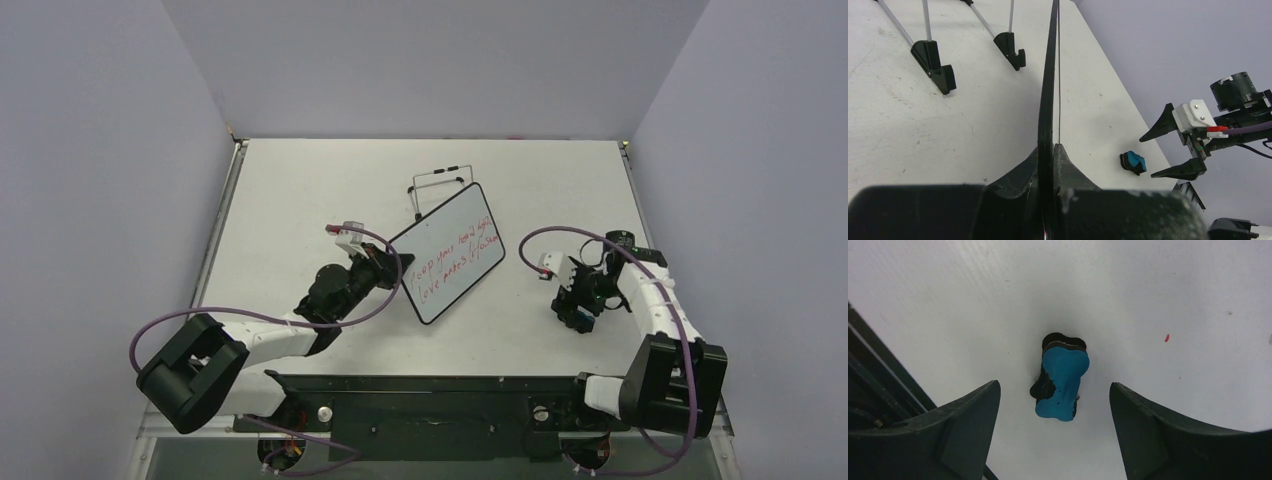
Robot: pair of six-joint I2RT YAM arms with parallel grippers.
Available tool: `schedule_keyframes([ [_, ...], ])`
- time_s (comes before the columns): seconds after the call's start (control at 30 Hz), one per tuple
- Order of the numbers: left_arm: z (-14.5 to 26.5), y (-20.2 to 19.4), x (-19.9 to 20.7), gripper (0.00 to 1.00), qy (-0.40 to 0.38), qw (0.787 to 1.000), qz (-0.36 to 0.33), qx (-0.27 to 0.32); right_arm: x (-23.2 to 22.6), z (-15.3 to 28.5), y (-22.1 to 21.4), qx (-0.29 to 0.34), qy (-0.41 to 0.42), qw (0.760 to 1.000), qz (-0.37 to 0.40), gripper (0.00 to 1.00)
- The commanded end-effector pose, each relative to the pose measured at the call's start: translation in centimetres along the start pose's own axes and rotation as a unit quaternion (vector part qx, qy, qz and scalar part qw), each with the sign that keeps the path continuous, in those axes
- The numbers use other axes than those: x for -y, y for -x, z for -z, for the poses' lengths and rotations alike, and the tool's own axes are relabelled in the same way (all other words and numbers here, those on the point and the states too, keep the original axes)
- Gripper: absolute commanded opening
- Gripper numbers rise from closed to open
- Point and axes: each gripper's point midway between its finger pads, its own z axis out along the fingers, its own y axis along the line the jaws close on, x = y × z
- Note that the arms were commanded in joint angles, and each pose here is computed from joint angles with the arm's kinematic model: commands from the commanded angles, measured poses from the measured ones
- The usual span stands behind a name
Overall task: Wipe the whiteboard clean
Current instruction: Pick up the whiteboard eraser from the center of the board.
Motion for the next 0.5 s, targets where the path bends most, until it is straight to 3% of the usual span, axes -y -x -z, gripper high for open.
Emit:
schedule_keyframes([
  [0.0,0.5,1.2,1.1,0.00,-0.018,1.000,-0.009,0.023,5.2,0.7,-0.9,-0.042,-0.156,0.986,-0.052,0.76],
  [0.47,1.2,1.1,1.1,0.00,-0.026,0.999,-0.008,0.025,3.0,-2.5,-3.8,-0.118,-0.091,0.987,-0.059,0.71],
])
